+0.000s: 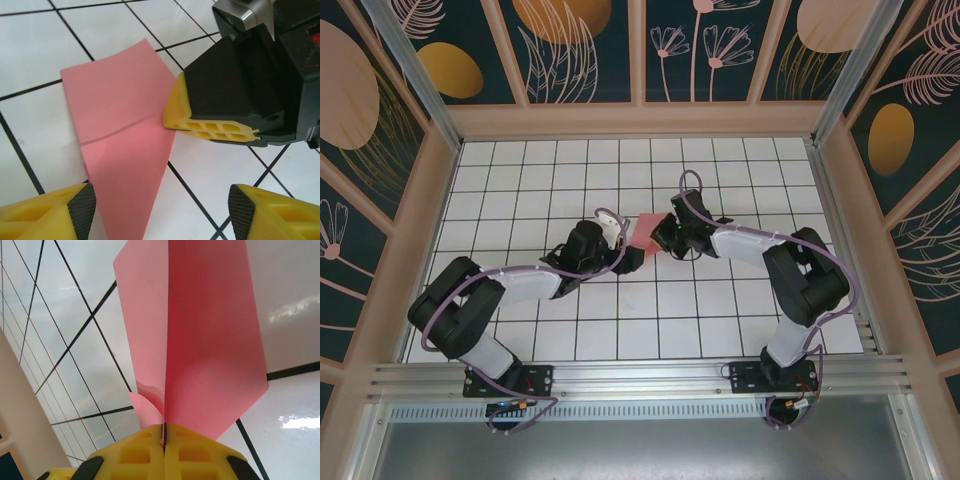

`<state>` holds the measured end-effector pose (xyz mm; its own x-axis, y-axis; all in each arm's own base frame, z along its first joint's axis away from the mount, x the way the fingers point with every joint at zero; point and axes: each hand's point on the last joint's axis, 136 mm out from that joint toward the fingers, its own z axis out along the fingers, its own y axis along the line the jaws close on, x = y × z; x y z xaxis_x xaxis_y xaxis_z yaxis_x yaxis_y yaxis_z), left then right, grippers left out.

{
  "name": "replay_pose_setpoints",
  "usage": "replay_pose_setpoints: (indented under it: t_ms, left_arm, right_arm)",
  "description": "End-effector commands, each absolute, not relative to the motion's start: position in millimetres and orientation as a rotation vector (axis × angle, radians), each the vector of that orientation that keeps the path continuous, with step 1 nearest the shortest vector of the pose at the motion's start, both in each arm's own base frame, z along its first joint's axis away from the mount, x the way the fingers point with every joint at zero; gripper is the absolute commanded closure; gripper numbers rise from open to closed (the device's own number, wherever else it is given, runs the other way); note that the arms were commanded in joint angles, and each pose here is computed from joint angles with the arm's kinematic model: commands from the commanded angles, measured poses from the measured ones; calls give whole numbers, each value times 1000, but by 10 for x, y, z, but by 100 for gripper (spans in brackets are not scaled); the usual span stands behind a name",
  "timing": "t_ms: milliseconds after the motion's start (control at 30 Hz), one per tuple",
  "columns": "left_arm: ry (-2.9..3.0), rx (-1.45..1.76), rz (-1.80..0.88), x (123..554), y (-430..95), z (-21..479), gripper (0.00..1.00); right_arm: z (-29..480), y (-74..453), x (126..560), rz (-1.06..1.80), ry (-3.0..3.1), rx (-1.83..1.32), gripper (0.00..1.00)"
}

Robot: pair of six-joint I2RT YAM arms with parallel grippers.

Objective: Fold a paper plane with a square sheet of paper (pick it up from the middle)
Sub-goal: Fourth fold the wing at the center of the table.

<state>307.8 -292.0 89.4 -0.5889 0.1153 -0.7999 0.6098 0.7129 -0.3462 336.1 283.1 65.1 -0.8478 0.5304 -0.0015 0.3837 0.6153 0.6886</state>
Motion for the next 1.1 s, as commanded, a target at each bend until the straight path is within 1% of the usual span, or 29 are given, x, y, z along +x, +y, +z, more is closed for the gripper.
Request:
replay_pose_setpoints:
  t_ms: [0, 100, 267, 300, 400, 533, 567, 633, 767, 900, 1067]
  left_arm:
    - [2007, 674, -774, 3100, -3010, 892, 29]
    - [1995, 747, -745, 3130, -3062, 797, 33]
    - [1876, 856, -698, 3133, -3100, 829, 32]
    - [1884, 868, -674, 3156, -3091, 731, 32]
    - [1869, 887, -646, 3206, -3108, 674, 34]
    - [1884, 936, -626, 3233, -3146, 536, 39]
    - [1888, 937, -609, 3252, -3138, 526, 41]
    - [1875, 920, -576, 3301, -3112, 564, 46]
    - [1846, 900, -559, 3334, -3098, 593, 53]
    - [1859, 904, -546, 3370, -3104, 508, 57]
    - [1853, 892, -563, 3377, -3128, 555, 64]
  right_arm:
    - [673, 2879, 3376, 1044, 2645, 785, 100]
    - [688, 2887, 3364, 1042, 2656, 788, 100]
    - [782, 2795, 3392, 1030, 2613, 803, 100]
    - [790, 2781, 3399, 1033, 2608, 802, 100]
    - [832, 2781, 3435, 1062, 2590, 788, 100]
    - [874, 2826, 3458, 1109, 2592, 778, 100]
    - [887, 2830, 3466, 1113, 2590, 773, 100]
    - [899, 2845, 3471, 1123, 2599, 757, 100]
    - [865, 2877, 3451, 1137, 2625, 730, 100]
    - [878, 2910, 3466, 1162, 2620, 708, 100]
    - [874, 2970, 3467, 1183, 2637, 690, 100]
